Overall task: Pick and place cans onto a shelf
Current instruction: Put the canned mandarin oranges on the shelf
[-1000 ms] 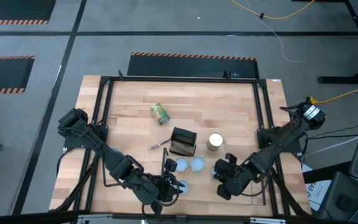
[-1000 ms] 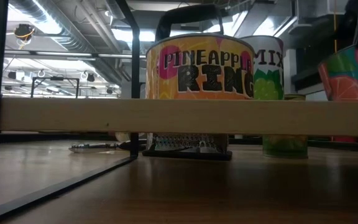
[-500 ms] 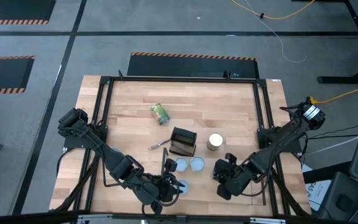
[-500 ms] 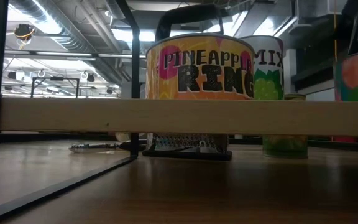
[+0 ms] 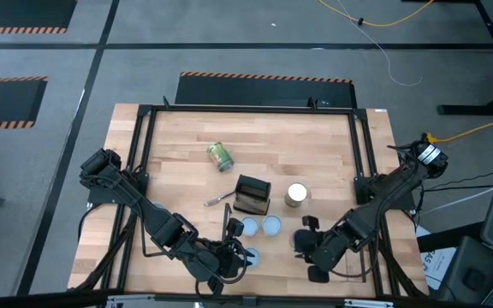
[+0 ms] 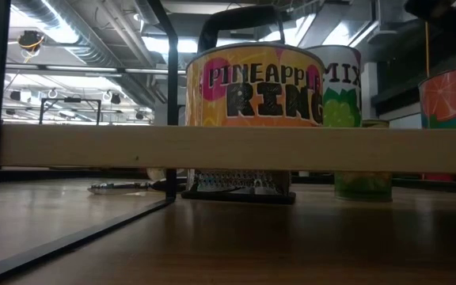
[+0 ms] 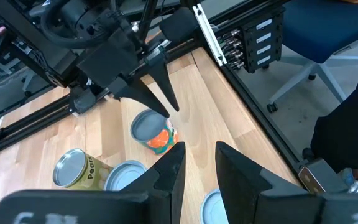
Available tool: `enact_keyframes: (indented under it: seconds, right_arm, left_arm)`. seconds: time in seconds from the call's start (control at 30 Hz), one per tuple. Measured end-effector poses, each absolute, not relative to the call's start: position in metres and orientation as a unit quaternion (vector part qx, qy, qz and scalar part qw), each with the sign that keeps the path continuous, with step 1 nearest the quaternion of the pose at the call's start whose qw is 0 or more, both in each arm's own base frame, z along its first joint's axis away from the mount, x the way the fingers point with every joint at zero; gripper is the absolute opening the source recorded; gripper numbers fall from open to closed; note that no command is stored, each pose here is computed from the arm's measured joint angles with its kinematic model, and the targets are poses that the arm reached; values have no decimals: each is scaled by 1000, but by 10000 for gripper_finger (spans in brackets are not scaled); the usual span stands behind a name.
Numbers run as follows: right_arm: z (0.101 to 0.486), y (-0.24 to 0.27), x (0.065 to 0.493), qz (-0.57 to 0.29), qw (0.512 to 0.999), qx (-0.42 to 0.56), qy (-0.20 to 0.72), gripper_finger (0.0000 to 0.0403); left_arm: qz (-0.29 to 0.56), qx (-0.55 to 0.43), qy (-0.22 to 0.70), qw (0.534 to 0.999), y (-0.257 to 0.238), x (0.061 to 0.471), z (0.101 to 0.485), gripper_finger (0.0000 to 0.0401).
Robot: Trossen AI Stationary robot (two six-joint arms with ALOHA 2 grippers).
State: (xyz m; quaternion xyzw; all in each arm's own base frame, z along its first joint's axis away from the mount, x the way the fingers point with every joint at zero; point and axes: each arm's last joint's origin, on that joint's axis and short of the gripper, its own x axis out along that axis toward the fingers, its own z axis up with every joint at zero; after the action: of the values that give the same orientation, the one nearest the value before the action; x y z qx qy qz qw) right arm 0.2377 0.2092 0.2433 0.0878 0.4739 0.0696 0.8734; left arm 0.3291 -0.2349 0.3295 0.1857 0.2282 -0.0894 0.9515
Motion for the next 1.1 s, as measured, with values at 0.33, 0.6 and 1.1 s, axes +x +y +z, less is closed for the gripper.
enact_keyframes:
  seconds: [0.33,0.6,1.1]
  right_arm:
    - [237,203,231,54,856,46,512,79]
    - [231,203,230,46,847,31,529,79]
    - [216,208,235,32,839,12,543,79]
  left_arm:
    - [-89,185,228,952,-235,329,330,82]
    - [-90,185,228,952,-235,329,330,82]
    - [-90,185,227,952,-235,329,330,82]
